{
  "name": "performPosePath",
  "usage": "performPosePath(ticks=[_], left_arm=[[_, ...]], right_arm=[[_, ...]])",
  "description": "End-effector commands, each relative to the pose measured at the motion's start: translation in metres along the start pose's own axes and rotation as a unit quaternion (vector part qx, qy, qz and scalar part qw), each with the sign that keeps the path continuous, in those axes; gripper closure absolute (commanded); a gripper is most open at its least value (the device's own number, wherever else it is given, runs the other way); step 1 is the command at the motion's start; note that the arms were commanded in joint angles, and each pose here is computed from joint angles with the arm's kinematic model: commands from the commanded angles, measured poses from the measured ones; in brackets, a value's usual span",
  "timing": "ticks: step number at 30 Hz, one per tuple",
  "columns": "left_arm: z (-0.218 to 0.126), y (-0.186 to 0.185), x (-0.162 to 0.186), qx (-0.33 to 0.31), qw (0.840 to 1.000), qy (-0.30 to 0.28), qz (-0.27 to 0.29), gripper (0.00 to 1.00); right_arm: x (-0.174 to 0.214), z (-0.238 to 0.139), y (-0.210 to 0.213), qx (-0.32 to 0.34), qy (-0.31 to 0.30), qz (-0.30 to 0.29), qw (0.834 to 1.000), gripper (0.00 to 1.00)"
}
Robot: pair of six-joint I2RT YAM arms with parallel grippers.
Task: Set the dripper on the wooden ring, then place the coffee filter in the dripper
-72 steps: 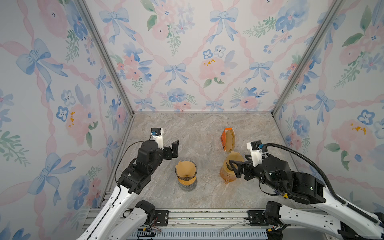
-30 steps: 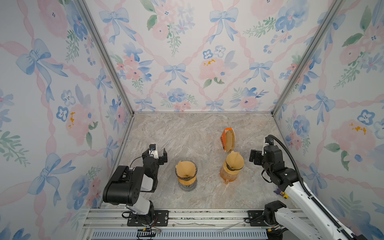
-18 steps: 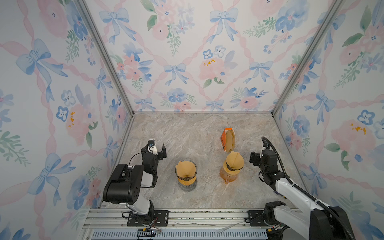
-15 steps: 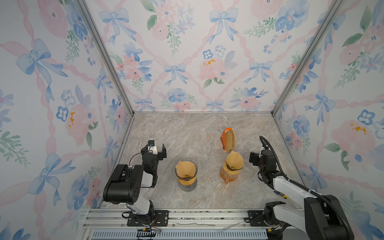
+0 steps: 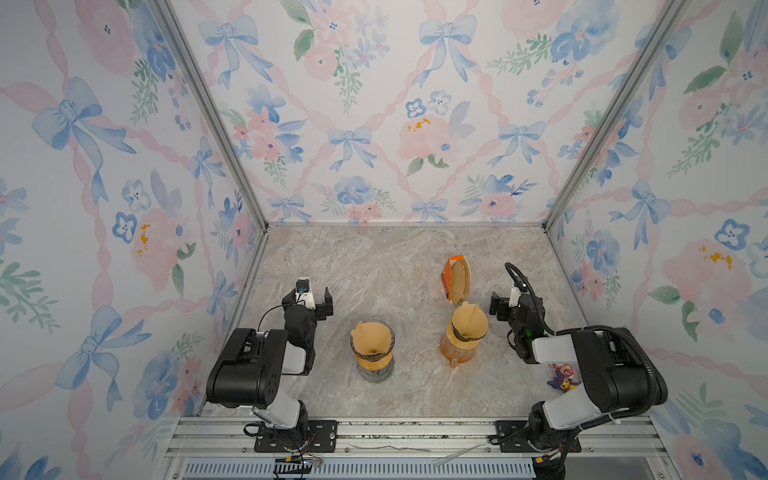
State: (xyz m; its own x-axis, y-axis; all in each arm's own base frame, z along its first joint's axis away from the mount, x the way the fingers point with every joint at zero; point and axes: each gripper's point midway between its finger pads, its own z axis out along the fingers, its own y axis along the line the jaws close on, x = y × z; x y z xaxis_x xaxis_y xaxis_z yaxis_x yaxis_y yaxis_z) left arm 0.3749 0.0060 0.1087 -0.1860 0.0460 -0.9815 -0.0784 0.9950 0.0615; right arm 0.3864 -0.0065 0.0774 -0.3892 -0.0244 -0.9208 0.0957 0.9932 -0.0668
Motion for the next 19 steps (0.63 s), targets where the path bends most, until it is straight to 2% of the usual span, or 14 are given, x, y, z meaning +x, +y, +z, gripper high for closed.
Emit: performPosePath(ticks=[1, 19], left_arm=[[0.0015, -0.0018, 0.0005, 0.006, 1.0, 0.001, 0.005, 0.02], [0.0014, -0.0019, 0.0003, 0.006, 1.0, 0.001, 0.004, 0.02]], right_arm=[[-0.0225, 0.0036, 0.0053, -0.041, -0.03, 0.021, 0.998, 0.04], [-0.0236, 0.004, 0.0054, -0.036, -0.031, 0.018, 0.999, 0.04]])
